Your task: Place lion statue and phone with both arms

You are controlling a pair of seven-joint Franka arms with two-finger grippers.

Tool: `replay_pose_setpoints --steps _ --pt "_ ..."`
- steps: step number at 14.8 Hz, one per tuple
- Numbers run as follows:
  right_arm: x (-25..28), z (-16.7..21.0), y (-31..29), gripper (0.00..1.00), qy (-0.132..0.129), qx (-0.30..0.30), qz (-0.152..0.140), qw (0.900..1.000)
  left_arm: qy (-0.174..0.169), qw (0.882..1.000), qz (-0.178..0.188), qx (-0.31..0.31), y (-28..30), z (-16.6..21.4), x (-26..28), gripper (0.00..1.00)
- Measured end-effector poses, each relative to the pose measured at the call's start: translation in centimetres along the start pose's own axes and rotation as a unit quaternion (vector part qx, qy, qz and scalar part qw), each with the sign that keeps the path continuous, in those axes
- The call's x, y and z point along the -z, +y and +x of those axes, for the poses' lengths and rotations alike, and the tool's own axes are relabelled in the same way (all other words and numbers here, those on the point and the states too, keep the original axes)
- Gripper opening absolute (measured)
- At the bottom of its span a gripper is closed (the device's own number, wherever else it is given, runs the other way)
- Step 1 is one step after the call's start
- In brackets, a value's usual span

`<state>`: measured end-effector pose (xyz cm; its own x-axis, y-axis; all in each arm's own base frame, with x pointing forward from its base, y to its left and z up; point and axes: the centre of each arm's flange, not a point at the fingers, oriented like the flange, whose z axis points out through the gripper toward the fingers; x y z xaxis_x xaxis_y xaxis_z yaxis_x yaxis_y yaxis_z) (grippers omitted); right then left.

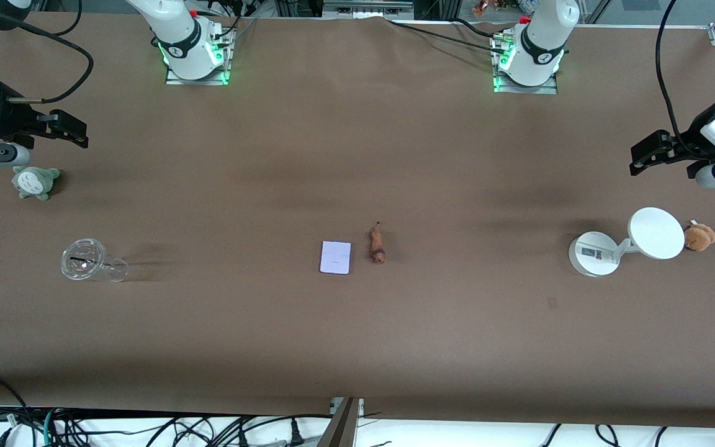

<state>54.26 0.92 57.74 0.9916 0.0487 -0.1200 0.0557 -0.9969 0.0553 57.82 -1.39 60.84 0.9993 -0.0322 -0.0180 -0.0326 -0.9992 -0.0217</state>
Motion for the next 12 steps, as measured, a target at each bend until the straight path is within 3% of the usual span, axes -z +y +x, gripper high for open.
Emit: replay_pose_setpoints --steps 6,12 --pt "0.0 0.0 0.0 1.0 0.0 0.0 0.0 1.0 -0.002 1.0 -0.001 0.008 -0.9 0.2 -0.5 1.0" --pt "0.0 0.0 0.0 1.0 0.0 0.0 0.0 1.0 -0.019 0.999 -0.044 0.014 0.4 1.1 -2.3 1.0"
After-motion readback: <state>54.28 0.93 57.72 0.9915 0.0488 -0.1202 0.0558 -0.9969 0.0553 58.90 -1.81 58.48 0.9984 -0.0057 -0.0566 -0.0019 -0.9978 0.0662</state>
